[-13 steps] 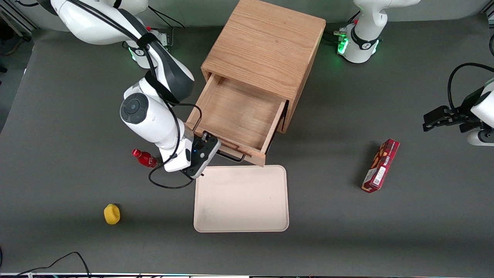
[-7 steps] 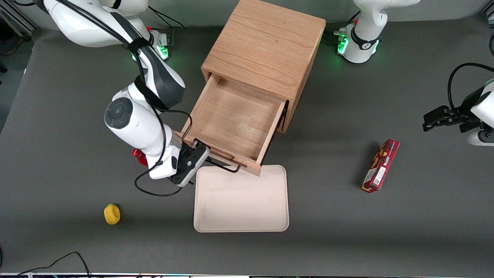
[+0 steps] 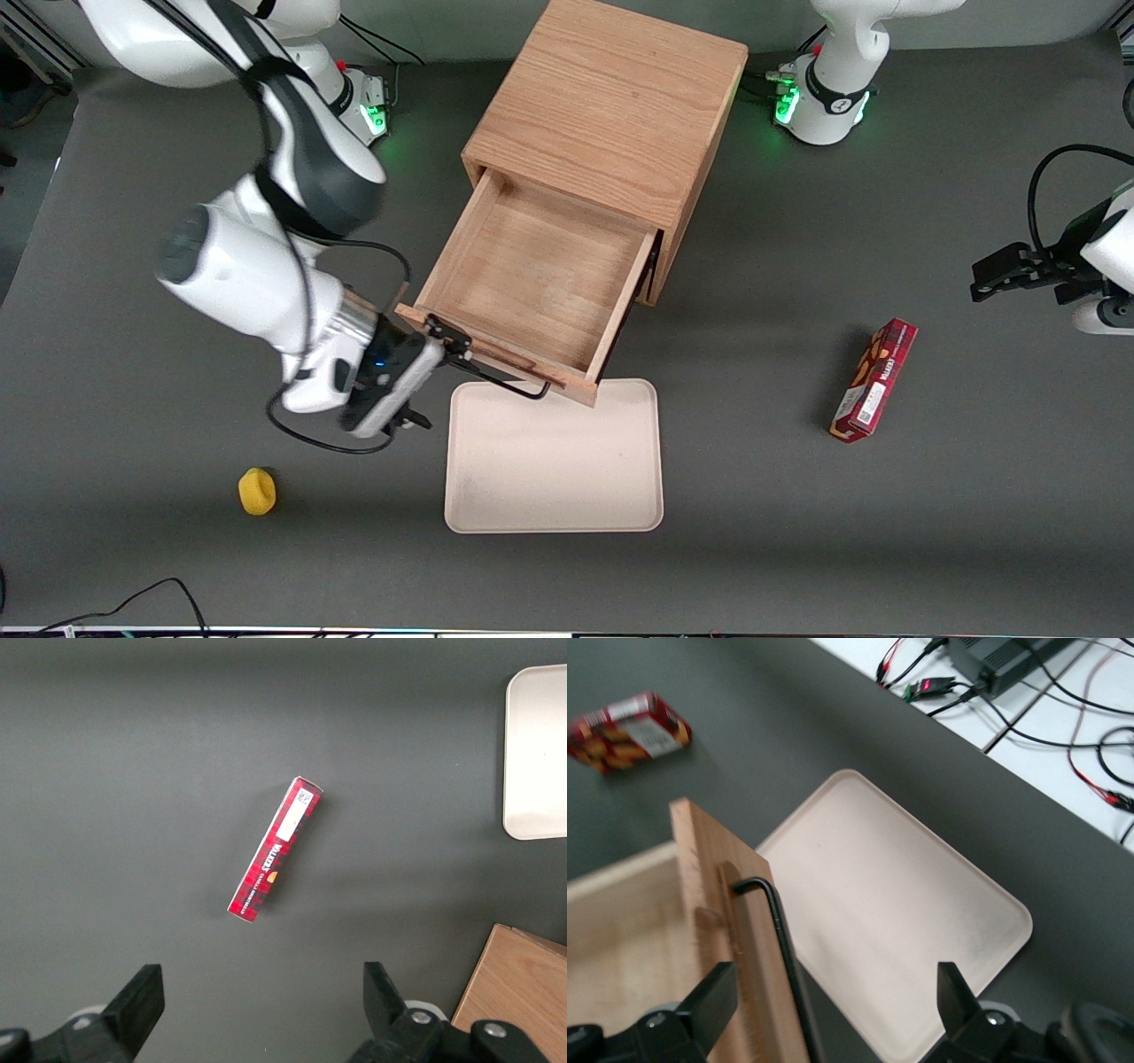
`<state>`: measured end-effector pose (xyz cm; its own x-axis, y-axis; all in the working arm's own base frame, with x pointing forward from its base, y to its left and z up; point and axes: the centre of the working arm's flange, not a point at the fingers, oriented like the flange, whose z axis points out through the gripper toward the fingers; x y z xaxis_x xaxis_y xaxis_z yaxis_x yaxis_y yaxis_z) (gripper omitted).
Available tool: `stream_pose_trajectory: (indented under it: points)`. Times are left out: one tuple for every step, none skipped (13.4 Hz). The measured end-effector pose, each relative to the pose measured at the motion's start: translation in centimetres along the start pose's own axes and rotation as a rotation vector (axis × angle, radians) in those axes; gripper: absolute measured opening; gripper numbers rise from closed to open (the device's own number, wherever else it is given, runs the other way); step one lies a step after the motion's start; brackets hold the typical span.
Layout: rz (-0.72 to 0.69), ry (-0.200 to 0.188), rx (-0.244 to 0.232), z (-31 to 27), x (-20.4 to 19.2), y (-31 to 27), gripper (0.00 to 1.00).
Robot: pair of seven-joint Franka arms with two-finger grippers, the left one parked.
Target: Open upper drawer
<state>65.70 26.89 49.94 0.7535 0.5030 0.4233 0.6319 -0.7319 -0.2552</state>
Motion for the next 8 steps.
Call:
stream_pose_trajectory:
  points:
    - [0.106, -0.008, 0.008, -3.4, -0.5, 1.1, 1.00]
    - [0.219, -0.033, -0.009, -7.0, -1.5, 2.3, 1.00]
    - [0.327, -0.069, -0.034, -10.5, -2.9, 3.2, 1.00]
    - [0.410, -0.113, -0.070, -13.4, -4.5, 4.0, 1.00]
    - [0.469, -0.178, -0.122, -15.9, -6.7, 5.0, 1.00]
    - [0.513, -0.241, -0.175, -17.9, -9.0, 6.1, 1.00]
    - [0.554, -0.292, -0.226, -19.5, -11.3, 7.6, 1.00]
    - [0.593, -0.326, -0.267, -20.7, -13.5, 9.1, 1.00]
